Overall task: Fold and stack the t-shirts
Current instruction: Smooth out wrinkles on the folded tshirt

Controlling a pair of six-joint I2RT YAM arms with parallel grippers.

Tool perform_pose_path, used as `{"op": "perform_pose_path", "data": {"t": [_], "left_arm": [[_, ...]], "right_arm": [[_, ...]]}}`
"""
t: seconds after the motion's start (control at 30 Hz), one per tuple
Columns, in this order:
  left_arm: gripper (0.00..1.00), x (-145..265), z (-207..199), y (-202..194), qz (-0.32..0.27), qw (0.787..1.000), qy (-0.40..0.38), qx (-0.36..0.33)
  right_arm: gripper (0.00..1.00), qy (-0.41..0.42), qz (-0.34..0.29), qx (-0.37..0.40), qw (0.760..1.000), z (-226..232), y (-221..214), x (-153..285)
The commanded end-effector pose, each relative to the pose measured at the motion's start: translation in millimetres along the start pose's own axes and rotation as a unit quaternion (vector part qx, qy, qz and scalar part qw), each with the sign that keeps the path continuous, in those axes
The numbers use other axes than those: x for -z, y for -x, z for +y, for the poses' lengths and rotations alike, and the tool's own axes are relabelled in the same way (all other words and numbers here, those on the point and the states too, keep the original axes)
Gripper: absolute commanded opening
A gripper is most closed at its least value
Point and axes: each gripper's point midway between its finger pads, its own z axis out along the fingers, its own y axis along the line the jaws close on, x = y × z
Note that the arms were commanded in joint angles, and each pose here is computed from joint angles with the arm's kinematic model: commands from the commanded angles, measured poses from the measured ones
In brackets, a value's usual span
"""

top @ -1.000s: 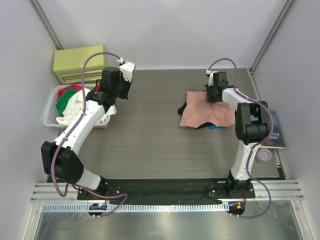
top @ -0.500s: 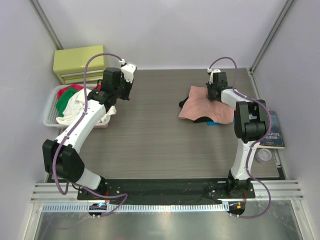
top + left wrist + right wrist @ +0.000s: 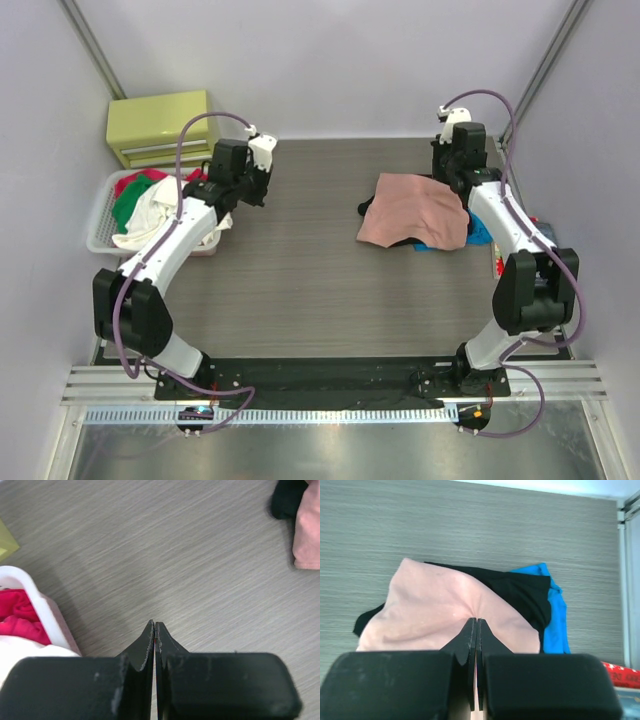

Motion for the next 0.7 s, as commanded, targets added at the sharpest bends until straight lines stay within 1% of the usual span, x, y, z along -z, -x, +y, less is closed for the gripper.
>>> {"op": "perform_pose_path", "data": {"t": [0.0, 0.07, 0.1, 0.17, 0.27, 0.3, 0.33, 0.4, 0.5, 0.53, 0.67], "left_arm": [[0.0, 2, -12, 6, -0.014, 0.999, -0.032, 0.012], [0.0, 7, -7, 8, -0.021, 0.999, -0.015, 0.019], [0.0, 9, -3, 12, -0.033, 0.999, -0.001, 0.021], [0.01, 19, 6, 19, -0.054, 0.998, 0.024, 0.022], [0.18, 22, 7, 25, -0.065, 0.997, 0.03, 0.025], [0.32, 21, 6, 23, -0.059, 0.998, 0.028, 0.025], [0.39, 20, 6, 22, -0.057, 0.998, 0.027, 0.024], [0.5, 18, 7, 17, -0.052, 0.998, 0.029, 0.022], [0.52, 20, 10, 16, -0.051, 0.998, 0.035, 0.015], [0.53, 20, 10, 15, -0.051, 0.998, 0.035, 0.015], [0.53, 18, 9, 13, -0.047, 0.998, 0.032, 0.015]], "right_arm": [[0.01, 0.001, 0.031, -0.013, 0.999, -4, -4, 27], [0.01, -0.003, 0.051, -0.018, 0.999, -6, -18, 32], [0.01, -0.008, 0.05, -0.014, 0.999, -8, -20, 36], [0.01, -0.034, 0.061, -0.007, 0.998, -17, -30, 34], [0.01, -0.05, 0.081, 0.007, 0.995, -24, -41, 22], [0.01, -0.055, 0.088, 0.009, 0.995, -25, -44, 17], [0.01, -0.059, 0.093, 0.006, 0.994, -27, -46, 9], [0.01, -0.058, 0.1, 0.001, 0.993, -28, -49, -3], [0.01, -0.063, 0.108, -0.006, 0.992, -30, -52, -20], [0.01, -0.061, 0.119, -0.007, 0.991, -29, -60, -30], [0.01, -0.072, 0.138, -0.016, 0.988, -35, -74, -44]]}}
